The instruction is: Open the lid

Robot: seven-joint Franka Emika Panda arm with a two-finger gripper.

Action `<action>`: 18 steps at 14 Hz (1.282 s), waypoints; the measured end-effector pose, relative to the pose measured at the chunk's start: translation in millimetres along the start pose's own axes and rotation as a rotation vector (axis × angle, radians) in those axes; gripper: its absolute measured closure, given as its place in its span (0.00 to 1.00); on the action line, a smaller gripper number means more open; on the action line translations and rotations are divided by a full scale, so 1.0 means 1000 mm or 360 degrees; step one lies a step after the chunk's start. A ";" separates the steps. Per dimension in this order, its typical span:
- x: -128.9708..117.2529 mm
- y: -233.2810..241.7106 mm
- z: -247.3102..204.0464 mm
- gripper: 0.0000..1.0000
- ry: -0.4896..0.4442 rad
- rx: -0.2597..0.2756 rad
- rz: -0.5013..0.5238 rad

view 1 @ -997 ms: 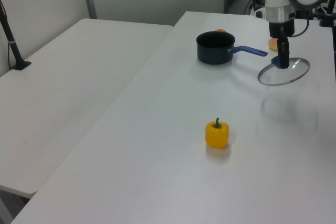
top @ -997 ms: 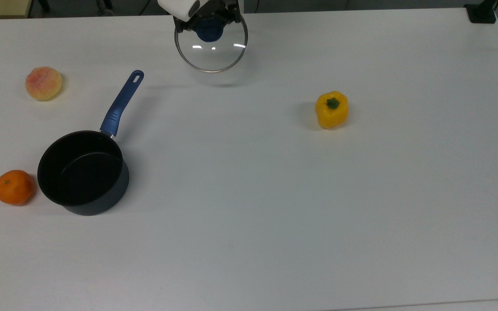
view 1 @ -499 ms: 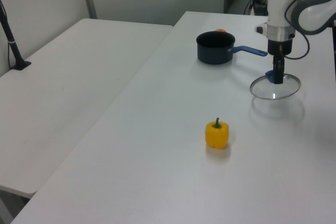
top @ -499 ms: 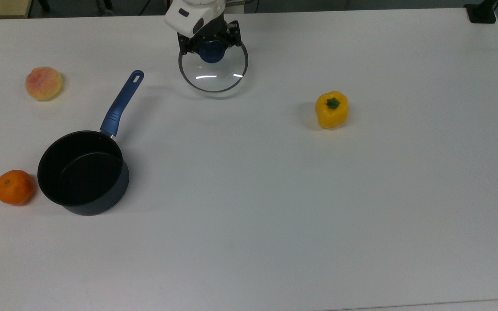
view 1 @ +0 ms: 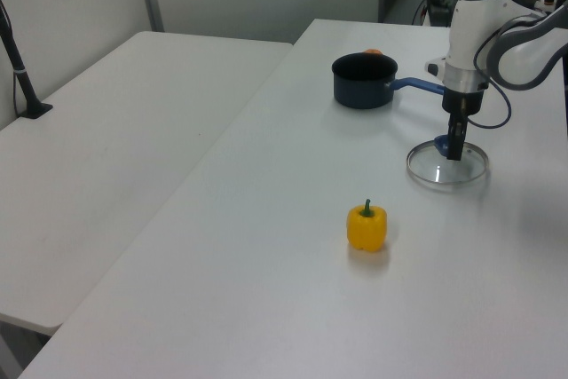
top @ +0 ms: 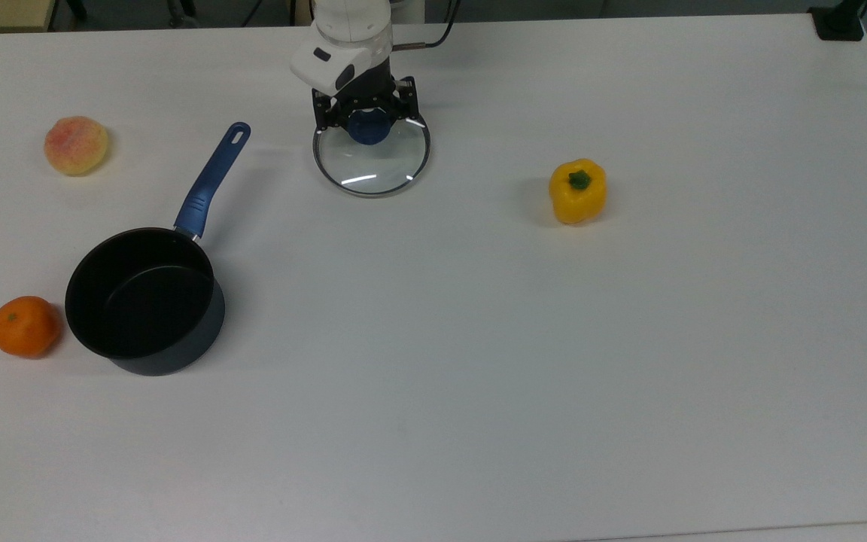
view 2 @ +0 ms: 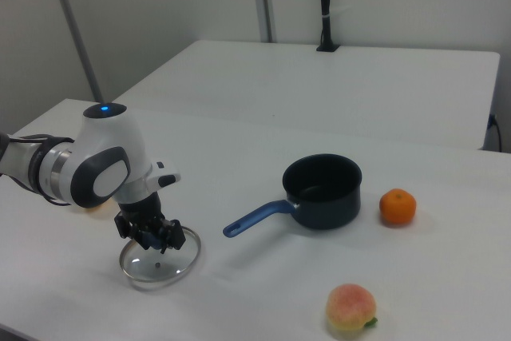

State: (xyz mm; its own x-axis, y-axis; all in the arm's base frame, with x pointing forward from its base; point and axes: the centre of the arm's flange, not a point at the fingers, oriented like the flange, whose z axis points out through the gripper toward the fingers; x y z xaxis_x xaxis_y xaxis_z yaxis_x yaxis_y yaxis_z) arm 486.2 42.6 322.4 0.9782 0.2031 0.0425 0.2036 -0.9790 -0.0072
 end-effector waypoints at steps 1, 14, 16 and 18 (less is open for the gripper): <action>0.001 -0.001 0.004 0.56 0.0000 0.0000 0.0011; 0.047 0.005 -0.221 0.00 -0.0268 0.0086 0.0269; 0.042 0.006 -0.281 0.00 -0.0235 0.0087 0.0446; 0.035 0.003 -0.310 0.00 -0.0226 0.0077 0.0572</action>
State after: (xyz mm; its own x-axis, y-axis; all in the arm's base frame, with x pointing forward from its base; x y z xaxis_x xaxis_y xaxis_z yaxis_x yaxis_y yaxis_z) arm 508.6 41.5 633.9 0.9827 -0.1490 -0.1099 -0.1546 -0.9870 -0.0439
